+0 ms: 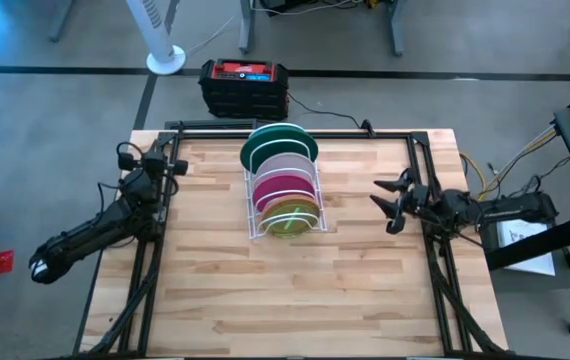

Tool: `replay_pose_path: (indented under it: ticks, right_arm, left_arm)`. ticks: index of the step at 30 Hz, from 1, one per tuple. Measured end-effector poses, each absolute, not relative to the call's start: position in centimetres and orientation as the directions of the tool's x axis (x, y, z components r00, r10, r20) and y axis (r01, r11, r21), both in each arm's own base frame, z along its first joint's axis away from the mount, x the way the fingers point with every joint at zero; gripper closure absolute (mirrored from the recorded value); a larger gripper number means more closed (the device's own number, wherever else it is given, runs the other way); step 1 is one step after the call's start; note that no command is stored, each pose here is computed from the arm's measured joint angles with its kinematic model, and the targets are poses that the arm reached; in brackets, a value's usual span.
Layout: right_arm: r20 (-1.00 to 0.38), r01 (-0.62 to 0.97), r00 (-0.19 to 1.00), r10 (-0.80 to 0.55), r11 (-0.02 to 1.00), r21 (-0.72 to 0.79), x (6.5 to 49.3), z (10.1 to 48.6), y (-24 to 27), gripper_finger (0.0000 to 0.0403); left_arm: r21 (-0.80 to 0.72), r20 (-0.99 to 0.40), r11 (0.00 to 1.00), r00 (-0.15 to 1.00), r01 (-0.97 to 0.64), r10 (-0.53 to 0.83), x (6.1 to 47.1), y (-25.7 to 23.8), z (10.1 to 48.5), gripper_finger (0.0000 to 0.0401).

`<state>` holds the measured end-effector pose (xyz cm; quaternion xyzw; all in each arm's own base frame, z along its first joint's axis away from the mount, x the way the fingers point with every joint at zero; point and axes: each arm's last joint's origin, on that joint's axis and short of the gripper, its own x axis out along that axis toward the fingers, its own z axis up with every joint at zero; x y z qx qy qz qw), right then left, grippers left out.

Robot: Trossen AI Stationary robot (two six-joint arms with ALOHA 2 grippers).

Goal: Sort dishes
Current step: Return to Home Position

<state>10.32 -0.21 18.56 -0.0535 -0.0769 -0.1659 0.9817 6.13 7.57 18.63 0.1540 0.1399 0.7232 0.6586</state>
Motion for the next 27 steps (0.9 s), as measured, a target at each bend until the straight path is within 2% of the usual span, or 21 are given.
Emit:
replay_pose_path:
  ticks: [12,17,20,23,27]
  right_arm:
    - [0.086,0.177,0.983,-0.165,0.970,-0.165,9.6,17.5,0.0,0.0204]
    - [0.020,-0.010,1.000,0.014,0.985,-0.175,9.7,16.8,0.2,0.0204]
    - [0.025,-0.097,0.994,0.103,0.978,-0.182,9.7,16.8,0.5,0.0204]
    - [0.025,-0.100,0.994,0.106,0.979,-0.175,9.7,16.8,0.5,0.0204]
    - [0.025,-0.094,0.994,0.103,0.966,-0.241,9.7,16.8,0.5,0.0204]
  left_arm:
    - [0.405,0.039,-0.093,-0.085,-0.910,0.996,6.1,7.6,18.6,0.0401]
    - [0.404,0.039,-0.093,-0.085,-0.910,0.996,6.1,7.6,18.6,0.0401]
    - [0.405,0.039,-0.094,-0.085,-0.910,0.996,6.1,7.6,18.6,0.0401]
    - [0.405,0.039,-0.094,-0.085,-0.910,0.996,6.1,7.6,18.6,0.0401]
    - [0.405,0.039,-0.093,-0.085,-0.910,0.996,6.1,7.6,18.6,0.0401]
